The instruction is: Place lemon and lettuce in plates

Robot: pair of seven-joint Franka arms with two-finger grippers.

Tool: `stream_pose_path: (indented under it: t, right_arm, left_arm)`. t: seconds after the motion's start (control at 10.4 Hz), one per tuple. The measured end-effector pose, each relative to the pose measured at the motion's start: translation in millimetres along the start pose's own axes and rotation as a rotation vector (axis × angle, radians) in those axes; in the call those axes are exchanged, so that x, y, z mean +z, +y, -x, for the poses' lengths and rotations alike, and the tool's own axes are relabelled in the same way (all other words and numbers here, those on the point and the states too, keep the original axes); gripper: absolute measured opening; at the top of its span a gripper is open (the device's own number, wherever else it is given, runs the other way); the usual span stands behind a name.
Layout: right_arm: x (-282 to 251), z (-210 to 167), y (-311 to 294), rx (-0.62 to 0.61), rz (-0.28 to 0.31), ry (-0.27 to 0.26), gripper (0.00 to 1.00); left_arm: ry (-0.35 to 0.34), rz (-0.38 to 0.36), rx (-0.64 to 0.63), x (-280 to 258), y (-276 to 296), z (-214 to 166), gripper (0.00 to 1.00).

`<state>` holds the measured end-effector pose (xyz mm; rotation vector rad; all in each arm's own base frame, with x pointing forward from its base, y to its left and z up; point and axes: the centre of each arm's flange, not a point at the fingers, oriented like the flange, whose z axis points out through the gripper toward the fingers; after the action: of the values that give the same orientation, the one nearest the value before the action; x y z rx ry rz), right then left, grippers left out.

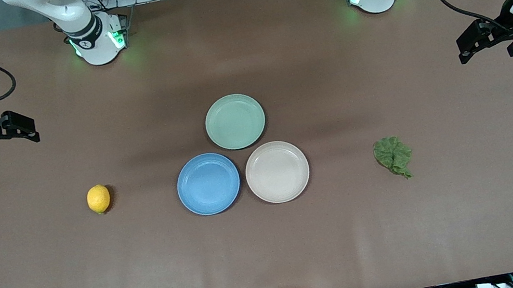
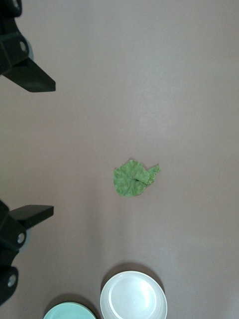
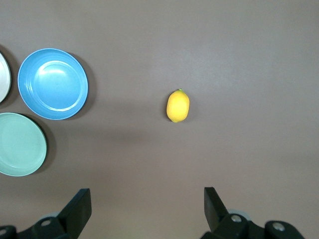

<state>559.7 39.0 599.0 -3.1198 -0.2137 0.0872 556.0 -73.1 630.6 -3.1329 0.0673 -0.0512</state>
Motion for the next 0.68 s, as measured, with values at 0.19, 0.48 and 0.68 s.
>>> stream_pose_path:
  t: [0.19, 0.48, 0.68]
  right_arm:
    - [0.0, 0.0, 0.0, 0.000, 0.000, 0.000, 1.00]
    - [0.0, 0.0, 0.0, 0.000, 0.000, 0.000, 1.00]
    - [0.1, 0.0, 0.0, 0.000, 0.000, 0.000, 1.00]
  left_arm:
    - [-0.004, 0.000, 0.000, 0.4, 0.0, 0.4, 1.00]
    - [-0.009, 0.000, 0.000, 2.4, -0.1, -0.1, 1.00]
    - [-0.039, -0.001, 0.003, 17.5, -0.4, -4.5, 1.00]
